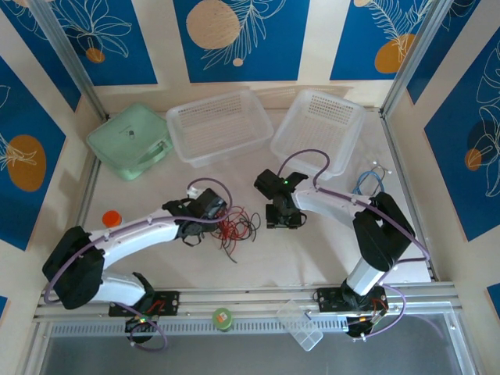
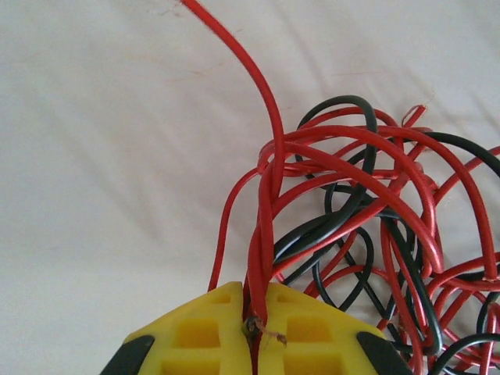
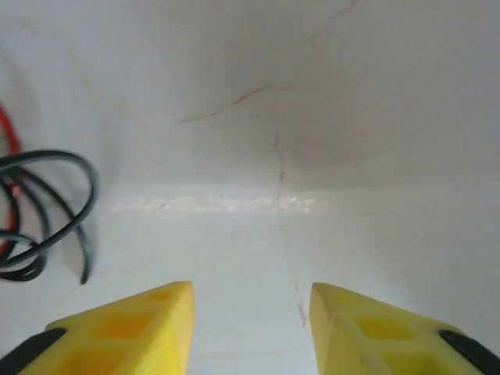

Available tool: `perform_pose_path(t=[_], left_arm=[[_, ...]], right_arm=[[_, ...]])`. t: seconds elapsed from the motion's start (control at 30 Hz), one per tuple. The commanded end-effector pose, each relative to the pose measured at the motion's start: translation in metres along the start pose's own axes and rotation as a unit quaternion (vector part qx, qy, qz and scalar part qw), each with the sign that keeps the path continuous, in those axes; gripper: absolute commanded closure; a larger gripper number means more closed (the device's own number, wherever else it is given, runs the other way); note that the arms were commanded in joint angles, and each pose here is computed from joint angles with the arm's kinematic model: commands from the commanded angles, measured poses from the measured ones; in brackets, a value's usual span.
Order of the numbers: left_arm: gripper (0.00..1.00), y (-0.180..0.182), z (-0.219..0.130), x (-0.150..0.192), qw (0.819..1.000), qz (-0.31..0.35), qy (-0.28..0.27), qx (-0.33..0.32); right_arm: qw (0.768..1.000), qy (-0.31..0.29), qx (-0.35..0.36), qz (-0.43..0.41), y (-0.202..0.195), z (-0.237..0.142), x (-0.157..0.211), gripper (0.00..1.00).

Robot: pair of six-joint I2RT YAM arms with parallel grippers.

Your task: Untangle the cables

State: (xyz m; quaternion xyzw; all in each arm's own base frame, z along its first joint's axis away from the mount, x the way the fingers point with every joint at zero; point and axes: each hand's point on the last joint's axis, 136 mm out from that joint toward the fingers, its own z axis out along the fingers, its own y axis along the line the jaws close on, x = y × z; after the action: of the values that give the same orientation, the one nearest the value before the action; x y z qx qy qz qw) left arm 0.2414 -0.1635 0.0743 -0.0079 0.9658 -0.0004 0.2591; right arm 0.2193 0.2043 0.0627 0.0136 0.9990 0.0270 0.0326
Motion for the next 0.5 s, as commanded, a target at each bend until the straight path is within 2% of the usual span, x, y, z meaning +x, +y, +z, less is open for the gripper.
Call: perform_pose_path(t=[0.0, 0.1, 0.23, 0.37, 0.47], left_arm=[[0.82, -0.009, 0.000, 0.006, 0.999, -0.002, 0.002, 0.040], [0.64, -0.017, -0.009, 0.000, 0.997, 0.003, -0.010, 0.071], [0.43, -0.012, -0.032, -0.014, 0.996, 0.012, -0.036, 0.076], [0.34, -0.006, -0.053, -0.027, 0.996, 0.017, -0.056, 0.074], [0.27, -0.004, -0.055, -0.033, 0.996, 0.019, -0.066, 0.063]], right_arm=[[0.996, -0.002, -0.089, 0.006, 0.022, -0.025, 0.004, 0.51], [0.983, 0.005, -0.182, 0.011, 0.051, -0.039, 0.006, 0.43], [0.966, 0.025, -0.258, 0.019, 0.082, -0.046, 0.010, 0.33], [0.956, 0.050, -0.288, 0.029, 0.111, -0.038, 0.009, 0.27], [0.954, 0.070, -0.290, 0.041, 0.125, -0.026, 0.008, 0.24]])
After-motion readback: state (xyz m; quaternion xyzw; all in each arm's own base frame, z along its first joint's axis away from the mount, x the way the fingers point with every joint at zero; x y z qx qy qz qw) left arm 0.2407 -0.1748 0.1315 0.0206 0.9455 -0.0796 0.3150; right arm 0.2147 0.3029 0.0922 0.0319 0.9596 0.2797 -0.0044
